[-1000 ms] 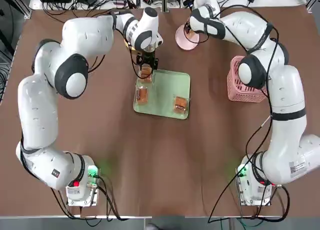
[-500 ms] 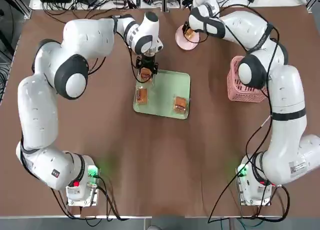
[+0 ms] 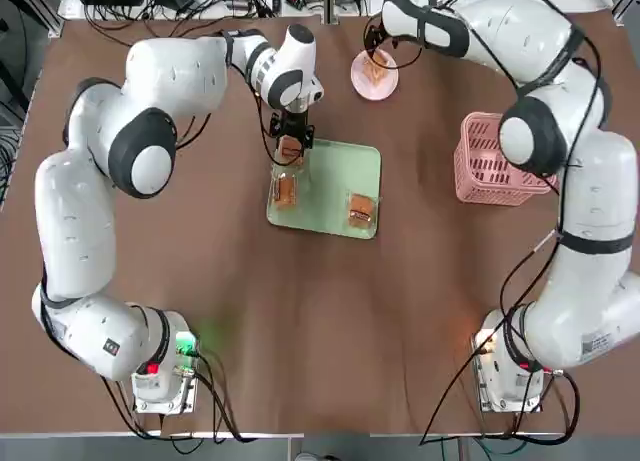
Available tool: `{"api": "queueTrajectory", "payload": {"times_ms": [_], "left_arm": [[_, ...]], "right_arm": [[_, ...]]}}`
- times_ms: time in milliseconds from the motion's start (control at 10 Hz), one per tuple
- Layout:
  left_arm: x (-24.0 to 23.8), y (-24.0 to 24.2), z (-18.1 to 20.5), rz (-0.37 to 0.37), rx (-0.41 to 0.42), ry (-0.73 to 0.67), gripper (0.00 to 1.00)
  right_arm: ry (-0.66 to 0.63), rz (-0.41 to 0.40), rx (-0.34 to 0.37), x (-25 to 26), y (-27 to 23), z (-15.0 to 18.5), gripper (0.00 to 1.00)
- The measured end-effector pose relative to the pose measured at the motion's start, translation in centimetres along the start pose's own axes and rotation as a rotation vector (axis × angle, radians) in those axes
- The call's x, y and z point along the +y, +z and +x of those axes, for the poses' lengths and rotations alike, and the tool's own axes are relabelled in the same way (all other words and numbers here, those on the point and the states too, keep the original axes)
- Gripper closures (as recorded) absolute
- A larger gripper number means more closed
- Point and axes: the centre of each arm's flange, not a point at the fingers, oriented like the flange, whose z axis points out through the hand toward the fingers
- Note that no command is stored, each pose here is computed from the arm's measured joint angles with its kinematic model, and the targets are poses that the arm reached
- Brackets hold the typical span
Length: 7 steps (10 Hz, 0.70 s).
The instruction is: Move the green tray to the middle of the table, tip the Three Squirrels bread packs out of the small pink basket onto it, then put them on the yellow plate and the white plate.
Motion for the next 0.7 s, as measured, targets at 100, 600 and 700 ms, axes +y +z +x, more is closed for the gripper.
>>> {"api": "queueTrajectory", "payload": {"times_ms": [100,600,700], "left_arm": [[0.2,0.7,0.1,-0.01,0.008,0.002,0.05],[0.6,2.3,0.8,-0.037,0.03,-0.003,0.04],[0.6,2.6,0.9,-0.039,0.032,-0.004,0.04]], "right_arm": [[0.076,-0.012,-0.037,-1.1,-0.8,-2.3,0.01],[0.376,-0.086,-0.213,-12.0,1.6,-15.8,0.01],[0.416,-0.104,-0.241,-13.2,2.9,-17.7,0.01]]}}
